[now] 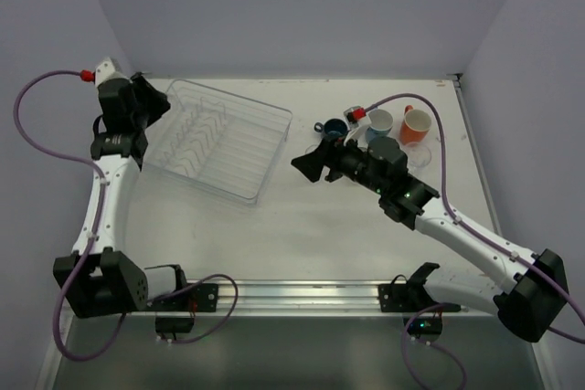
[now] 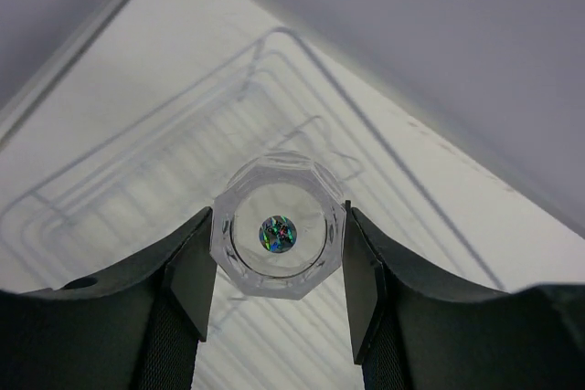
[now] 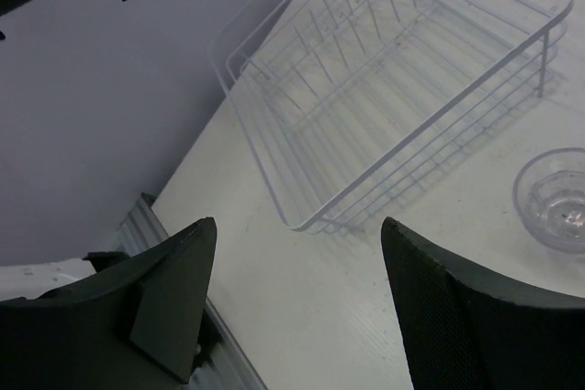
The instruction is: Unload the cups from the dish rack
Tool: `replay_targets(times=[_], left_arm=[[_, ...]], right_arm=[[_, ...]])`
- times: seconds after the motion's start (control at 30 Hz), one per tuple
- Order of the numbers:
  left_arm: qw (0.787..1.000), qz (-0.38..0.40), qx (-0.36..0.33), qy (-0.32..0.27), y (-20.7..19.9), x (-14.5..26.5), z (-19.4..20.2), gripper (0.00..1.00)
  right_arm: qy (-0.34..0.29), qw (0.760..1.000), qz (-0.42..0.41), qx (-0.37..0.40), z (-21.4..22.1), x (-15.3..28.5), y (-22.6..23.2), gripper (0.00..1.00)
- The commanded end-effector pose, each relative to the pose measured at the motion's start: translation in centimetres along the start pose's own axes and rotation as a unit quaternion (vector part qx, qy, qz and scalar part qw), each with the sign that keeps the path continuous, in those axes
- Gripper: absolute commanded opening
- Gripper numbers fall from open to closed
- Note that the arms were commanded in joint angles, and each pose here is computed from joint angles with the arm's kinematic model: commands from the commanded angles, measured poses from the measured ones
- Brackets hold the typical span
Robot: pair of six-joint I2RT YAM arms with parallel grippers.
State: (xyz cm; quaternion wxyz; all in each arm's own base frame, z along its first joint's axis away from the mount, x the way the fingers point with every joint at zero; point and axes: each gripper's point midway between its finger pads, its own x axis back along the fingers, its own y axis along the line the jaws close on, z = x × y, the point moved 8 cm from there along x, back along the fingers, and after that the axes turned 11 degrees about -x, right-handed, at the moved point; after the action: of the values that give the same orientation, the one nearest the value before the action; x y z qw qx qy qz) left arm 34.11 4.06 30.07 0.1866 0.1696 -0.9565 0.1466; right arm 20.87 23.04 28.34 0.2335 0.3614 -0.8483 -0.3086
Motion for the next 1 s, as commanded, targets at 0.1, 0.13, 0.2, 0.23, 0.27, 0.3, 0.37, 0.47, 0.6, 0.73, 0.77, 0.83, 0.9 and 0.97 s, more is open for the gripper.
replay_targets(times=[0.1, 0.13, 0.2, 0.23, 0.27, 0.3, 0.37, 0.47, 0.6, 0.73, 0.77, 0.83, 0.9, 0.97], left_arm=[[0.934, 0.342, 0.100, -0.023, -7.0, 9.3, 0.8, 0.22], [0.919, 0.379, 0.105, -0.043, -7.7, 10.3, 0.5, 0.22], [0.891, 0.437, 0.118, -0.018, -8.9, 12.5, 2.5, 0.22], [0.878, 0.462, 0.120, -0.025, -9.5, 13.3, 2.6, 0.22], [0.868, 0.478, 0.135, -0.006, -9.7, 13.6, 3.6, 0.22], [0.851, 0.509, 0.133, 0.006, -10.2, 14.8, 4.2, 0.22], [0.827, 0.542, 0.150, 0.006, -10.6, 15.9, 4.5, 0.22], [0.801, 0.578, 0.158, 0.011, -10.7, 17.4, 5.4, 0.22], [0.781, 0.604, 0.160, 0.017, -11.0, 18.4, 6.2, 0.22], [0.768, 0.619, 0.163, 0.024, -11.0, 19.0, 6.8, 0.21], [0.766, 0.621, 0.165, 0.027, -11.0, 19.1, 7.1, 0.21], [0.764, 0.622, 0.168, 0.033, -11.0, 19.0, 7.6, 0.21], [0.766, 0.619, 0.170, 0.041, -10.9, 18.8, 8.1, 0.21], [0.767, 0.617, 0.171, 0.046, -11.0, 18.5, 8.5, 0.20]], right_arm=[[-0.048, 0.983, -0.142, -0.105, -1.1, 0.8, 4.1, 0.75], [-0.061, 0.978, -0.166, -0.108, -1.6, 0.9, 4.6, 0.75], [-0.060, 0.973, -0.187, -0.122, -1.4, 0.8, 5.0, 0.74], [-0.067, 0.969, -0.204, -0.121, -1.7, 0.8, 5.5, 0.73], [-0.064, 0.968, -0.208, -0.124, -1.6, 0.6, 5.6, 0.73], [-0.067, 0.965, -0.220, -0.126, -1.7, 0.6, 5.9, 0.73], [-0.063, 0.964, -0.227, -0.127, -1.6, 0.2, 6.0, 0.73], [-0.051, 0.960, -0.248, -0.122, -1.9, -0.5, 6.8, 0.71], [-0.026, 0.956, -0.265, -0.125, -1.7, -1.6, 7.2, 0.63], [-0.006, 0.953, -0.275, -0.125, -1.2, -2.5, 7.6, 0.59], [-0.005, 0.953, -0.278, -0.119, -1.4, -2.6, 7.9, 0.58], [0.005, 0.952, -0.287, -0.111, -1.2, -2.8, 8.3, 0.56], [0.004, 0.951, -0.291, -0.101, -1.2, -2.9, 8.6, 0.56], [0.006, 0.952, -0.291, -0.096, -1.2, -3.1, 8.9, 0.56]])
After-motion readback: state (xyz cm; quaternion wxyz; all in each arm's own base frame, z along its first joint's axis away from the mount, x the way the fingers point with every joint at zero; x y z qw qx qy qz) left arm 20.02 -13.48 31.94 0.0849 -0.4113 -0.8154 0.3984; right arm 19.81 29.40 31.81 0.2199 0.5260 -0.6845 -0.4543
